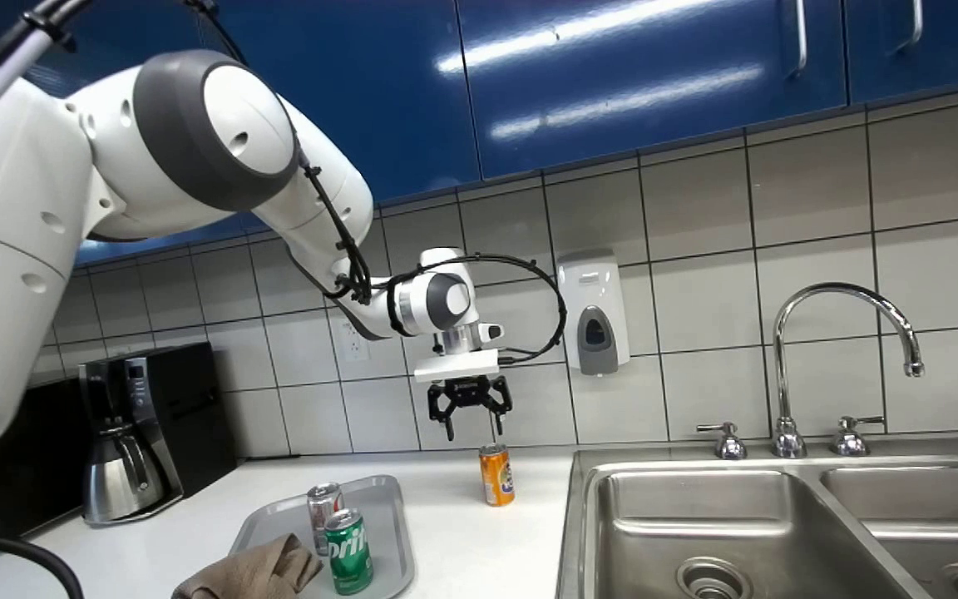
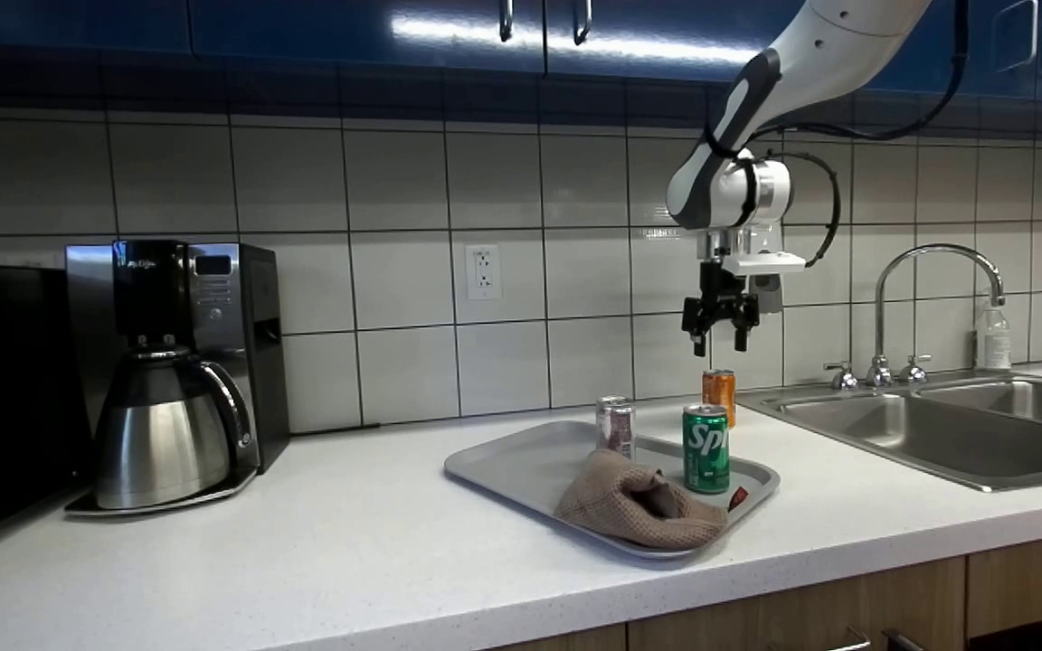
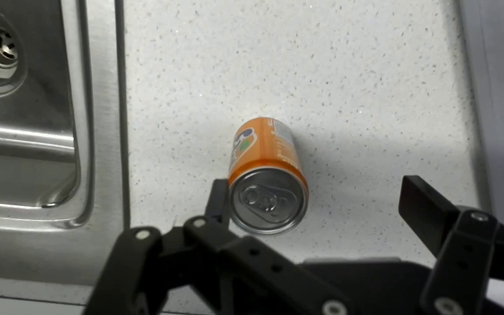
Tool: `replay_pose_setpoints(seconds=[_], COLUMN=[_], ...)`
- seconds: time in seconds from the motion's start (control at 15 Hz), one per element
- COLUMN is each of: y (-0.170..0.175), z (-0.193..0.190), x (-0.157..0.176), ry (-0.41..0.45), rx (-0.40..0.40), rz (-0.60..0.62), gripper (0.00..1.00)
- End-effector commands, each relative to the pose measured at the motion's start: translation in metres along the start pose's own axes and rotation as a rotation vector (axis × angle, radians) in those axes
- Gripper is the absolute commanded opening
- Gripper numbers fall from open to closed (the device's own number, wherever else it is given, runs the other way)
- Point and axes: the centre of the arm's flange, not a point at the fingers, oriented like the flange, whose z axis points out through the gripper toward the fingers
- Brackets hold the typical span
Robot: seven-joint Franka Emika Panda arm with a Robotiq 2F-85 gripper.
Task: Put the grey can and the orange can on the tray
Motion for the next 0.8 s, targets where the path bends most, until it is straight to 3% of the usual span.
replay_pose_setpoints(seconds=[0.0, 0.73], y=[0.02, 0.041], z=[-0.005, 0.014], x=[0.037, 0.062], ry=[-0.009, -0.059], rx=[0.03, 0.036], rz=[-0.022, -0.065], gripper=[1.0, 1.0])
